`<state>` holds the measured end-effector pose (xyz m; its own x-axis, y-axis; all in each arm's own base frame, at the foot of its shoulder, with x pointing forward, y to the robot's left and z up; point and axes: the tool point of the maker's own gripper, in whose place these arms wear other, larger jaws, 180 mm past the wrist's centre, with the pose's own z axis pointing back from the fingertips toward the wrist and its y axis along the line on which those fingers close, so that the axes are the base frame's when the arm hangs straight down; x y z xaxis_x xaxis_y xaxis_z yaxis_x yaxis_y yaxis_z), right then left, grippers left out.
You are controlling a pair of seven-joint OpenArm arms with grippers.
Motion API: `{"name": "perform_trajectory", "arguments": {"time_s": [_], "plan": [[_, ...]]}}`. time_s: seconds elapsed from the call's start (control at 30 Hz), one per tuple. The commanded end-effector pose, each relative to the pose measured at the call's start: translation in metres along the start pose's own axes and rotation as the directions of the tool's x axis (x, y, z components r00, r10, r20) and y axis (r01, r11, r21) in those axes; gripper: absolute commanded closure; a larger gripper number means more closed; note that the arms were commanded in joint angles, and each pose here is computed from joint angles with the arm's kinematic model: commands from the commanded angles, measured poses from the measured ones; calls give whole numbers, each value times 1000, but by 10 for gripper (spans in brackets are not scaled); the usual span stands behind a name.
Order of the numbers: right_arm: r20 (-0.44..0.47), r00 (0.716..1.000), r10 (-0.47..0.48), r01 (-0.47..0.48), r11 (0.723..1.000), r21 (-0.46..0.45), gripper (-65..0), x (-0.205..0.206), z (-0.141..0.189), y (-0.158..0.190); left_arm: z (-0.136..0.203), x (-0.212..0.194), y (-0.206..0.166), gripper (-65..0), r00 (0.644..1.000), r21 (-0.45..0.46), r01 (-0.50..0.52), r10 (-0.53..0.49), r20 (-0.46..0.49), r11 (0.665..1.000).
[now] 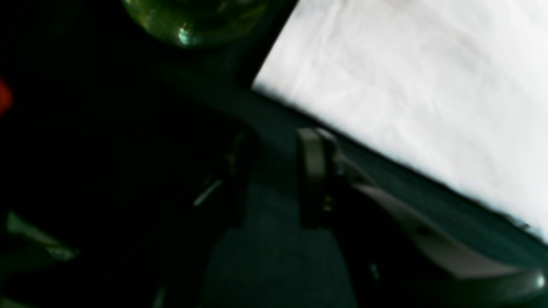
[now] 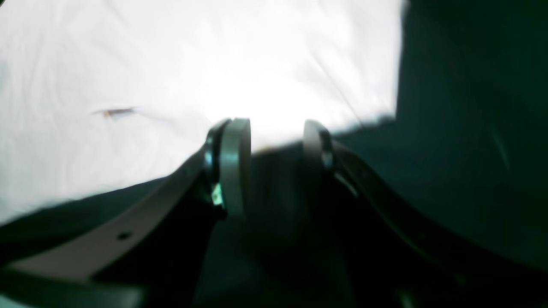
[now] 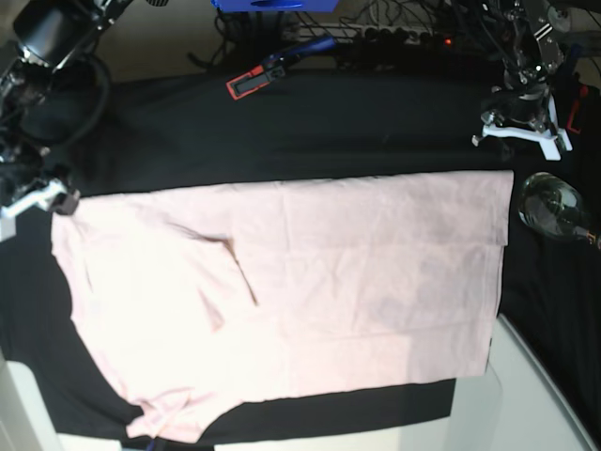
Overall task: Fold the T-shirt properly
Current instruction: 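Lower both grippers and pinch the folded edge corners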
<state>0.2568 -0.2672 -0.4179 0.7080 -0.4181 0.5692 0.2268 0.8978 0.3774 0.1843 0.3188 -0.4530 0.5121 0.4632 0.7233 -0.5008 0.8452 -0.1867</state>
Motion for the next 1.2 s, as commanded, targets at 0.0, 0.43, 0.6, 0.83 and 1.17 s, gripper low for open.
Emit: {"name": "perform_trajectory", "arguments": {"time_s": [0.0, 0.43, 0.6, 0.83, 1.17], "plan": [[68, 998, -19, 18, 1000, 17, -206, 17, 9, -3, 4, 12, 1, -215, 999, -12, -7, 7, 40, 1000], [-34, 925, -379, 376, 900, 222, -209, -5, -14, -37, 3, -2, 5, -217, 999, -3, -32, 32, 8, 999], [-8, 912, -411, 401, 885, 239, -209, 11, -28, -38, -5, -3, 5, -217, 999, 0, -51, 51, -1, 999], [-47, 866, -498, 496, 840, 222, -209, -1, -45, -52, -15, -21, 11, -217, 995, 23, -83, 84, -48, 996], [-9, 827, -562, 551, 808, 207, -209, 4, -49, -68, -15, -19, 11, -217, 996, 21, -79, 80, -42, 997]]}}
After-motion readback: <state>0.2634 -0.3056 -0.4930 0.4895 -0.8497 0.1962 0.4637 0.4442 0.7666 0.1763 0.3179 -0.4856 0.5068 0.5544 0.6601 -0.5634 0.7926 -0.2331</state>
